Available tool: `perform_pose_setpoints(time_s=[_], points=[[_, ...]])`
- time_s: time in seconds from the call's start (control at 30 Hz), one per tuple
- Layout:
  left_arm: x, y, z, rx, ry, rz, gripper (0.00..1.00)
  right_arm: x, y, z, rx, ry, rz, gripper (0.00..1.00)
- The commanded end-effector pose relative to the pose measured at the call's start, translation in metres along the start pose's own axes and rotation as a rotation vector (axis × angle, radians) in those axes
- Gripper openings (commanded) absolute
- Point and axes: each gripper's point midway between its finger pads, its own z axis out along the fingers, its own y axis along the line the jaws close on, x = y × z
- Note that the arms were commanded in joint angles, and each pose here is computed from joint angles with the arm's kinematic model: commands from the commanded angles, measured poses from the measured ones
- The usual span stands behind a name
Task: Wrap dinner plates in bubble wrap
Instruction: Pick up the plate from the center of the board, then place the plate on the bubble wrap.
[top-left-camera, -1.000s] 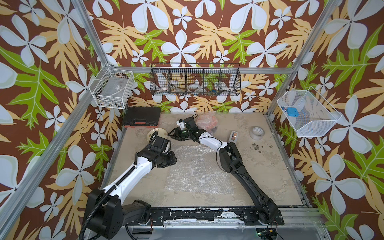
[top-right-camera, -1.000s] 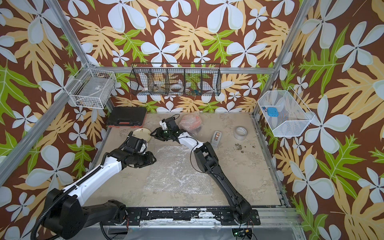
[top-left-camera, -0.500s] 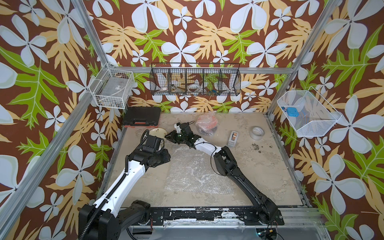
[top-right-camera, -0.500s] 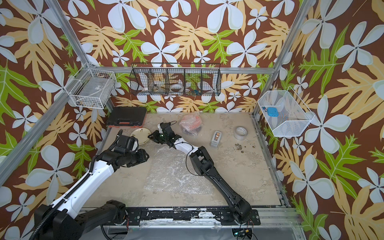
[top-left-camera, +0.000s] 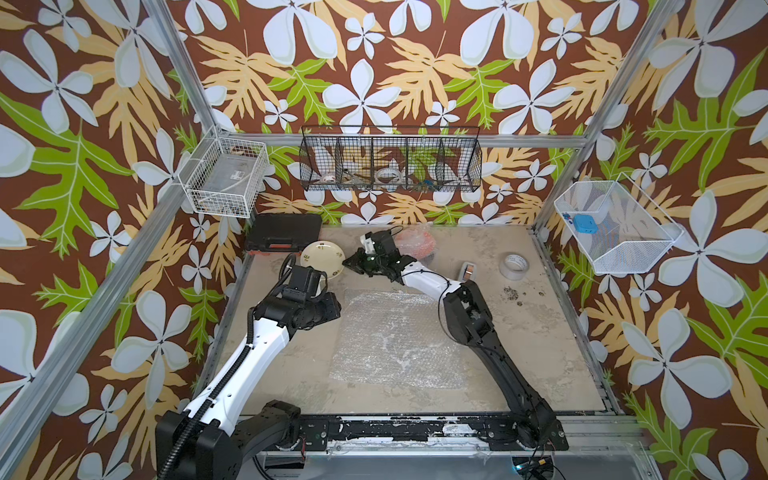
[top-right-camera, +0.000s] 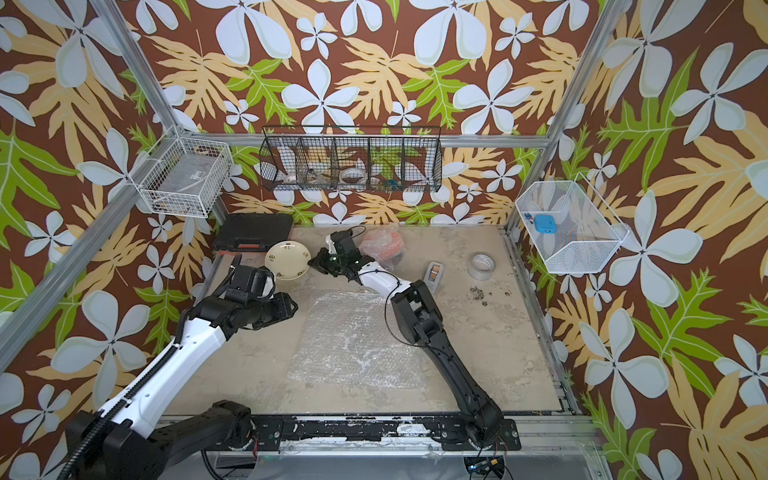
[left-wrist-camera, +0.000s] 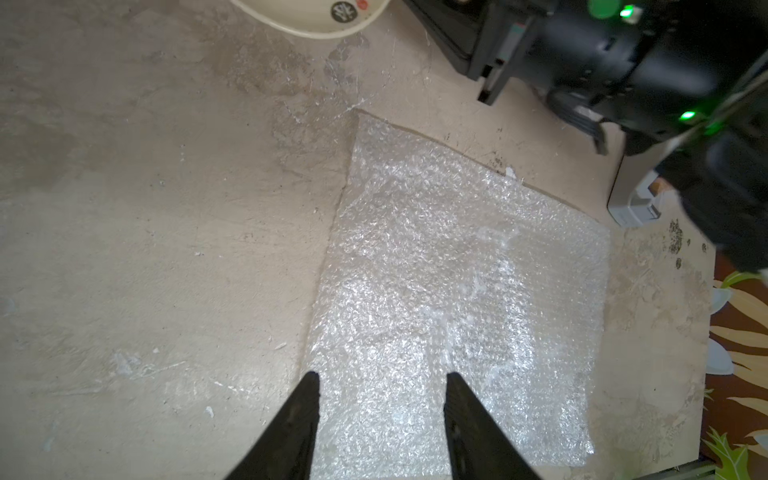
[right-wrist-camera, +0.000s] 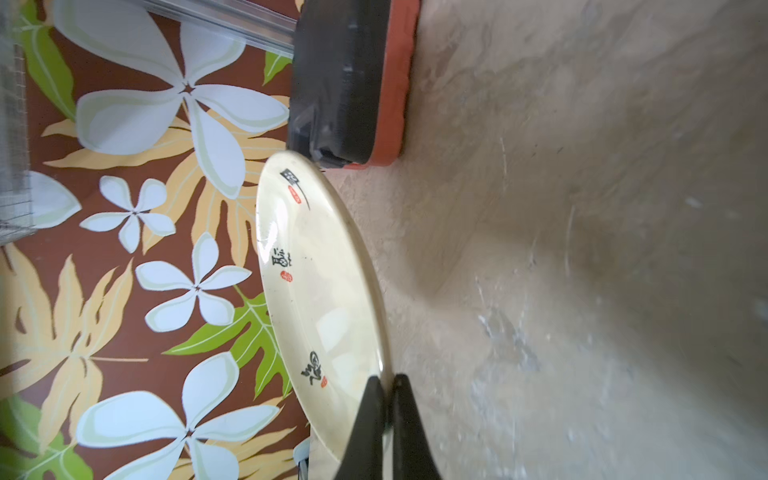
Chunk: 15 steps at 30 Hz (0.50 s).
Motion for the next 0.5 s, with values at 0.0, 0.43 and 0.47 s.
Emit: perform_pose_setpoints(time_s=[0.0,0.43,0.47], points=[[-0.012,-0.006,-0.002,0.01,-0.029,0.023,0.5,0.014,0.022,-0.046,-0.004,0.056,-0.112,0.0],[0.017,-0.032,0.053,0.169,0.191,0.064,0.41,0.167,-0.099,-0.239,0.211,0.198,-0.034,0.0],[0.023,-0.034,0.059,0.177,0.219,0.068,0.4,0.174,-0.107,-0.245,0.224,0.196,-0.025,0.0]])
